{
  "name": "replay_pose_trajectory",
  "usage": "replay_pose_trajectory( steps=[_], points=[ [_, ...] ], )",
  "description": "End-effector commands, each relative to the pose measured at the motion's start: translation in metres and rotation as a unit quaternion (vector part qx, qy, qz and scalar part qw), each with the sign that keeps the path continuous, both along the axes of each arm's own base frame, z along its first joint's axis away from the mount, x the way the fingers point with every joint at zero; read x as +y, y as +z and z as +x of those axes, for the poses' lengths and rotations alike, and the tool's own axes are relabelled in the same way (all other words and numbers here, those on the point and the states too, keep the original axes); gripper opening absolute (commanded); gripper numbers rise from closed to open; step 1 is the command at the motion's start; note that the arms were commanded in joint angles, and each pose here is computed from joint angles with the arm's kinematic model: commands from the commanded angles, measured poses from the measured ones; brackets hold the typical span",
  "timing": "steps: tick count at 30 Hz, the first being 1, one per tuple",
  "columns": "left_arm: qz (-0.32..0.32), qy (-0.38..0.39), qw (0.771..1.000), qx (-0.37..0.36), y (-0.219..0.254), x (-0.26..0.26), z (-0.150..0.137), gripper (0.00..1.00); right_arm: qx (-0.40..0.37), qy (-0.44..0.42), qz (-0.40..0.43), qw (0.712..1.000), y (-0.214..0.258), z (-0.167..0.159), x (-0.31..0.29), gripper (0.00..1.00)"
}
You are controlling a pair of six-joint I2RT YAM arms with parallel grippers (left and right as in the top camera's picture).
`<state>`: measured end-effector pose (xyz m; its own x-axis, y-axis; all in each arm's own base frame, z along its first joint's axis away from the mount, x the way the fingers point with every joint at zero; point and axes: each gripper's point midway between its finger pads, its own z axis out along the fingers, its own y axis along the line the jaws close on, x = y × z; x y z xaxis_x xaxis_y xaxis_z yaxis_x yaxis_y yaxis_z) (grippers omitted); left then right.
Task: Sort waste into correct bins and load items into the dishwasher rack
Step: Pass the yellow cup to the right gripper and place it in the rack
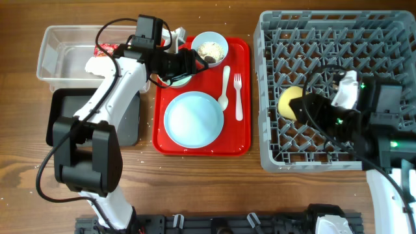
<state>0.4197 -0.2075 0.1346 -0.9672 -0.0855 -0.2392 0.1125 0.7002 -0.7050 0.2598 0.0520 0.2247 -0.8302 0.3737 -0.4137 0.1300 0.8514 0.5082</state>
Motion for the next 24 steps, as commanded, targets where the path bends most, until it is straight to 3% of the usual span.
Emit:
replay_pose_trajectory(
  steps=[1,4,10,14,19,24],
  points=[
    [0.088,0.048,0.995,-0.019,-0.012,0.028,0.012,0.62,0.082,-0.018,-0.065,0.994,-0.021,-0.022,-0.010,0.38],
    [0.098,0.052,0.994,-0.016,-0.015,0.031,0.011,0.62,0.200,-0.022,-0.115,0.973,-0.058,-0.045,-0.010,0.38],
    [0.102,0.051,0.993,-0.009,-0.017,0.032,0.008,0.63,0.320,-0.011,-0.165,0.933,-0.119,-0.038,-0.012,0.38],
    [0.111,0.055,0.992,-0.007,-0.019,0.035,0.008,0.64,0.369,-0.002,-0.169,0.914,-0.147,-0.034,-0.010,0.67],
    [0.111,0.055,0.992,-0.007,-0.019,0.035,0.008,0.65,0.346,0.034,-0.126,0.929,-0.142,-0.024,0.008,0.80],
    [0.111,0.055,0.992,-0.008,-0.019,0.035,0.008,0.65,0.265,0.041,-0.121,0.956,-0.088,-0.003,0.011,0.82]
  ],
)
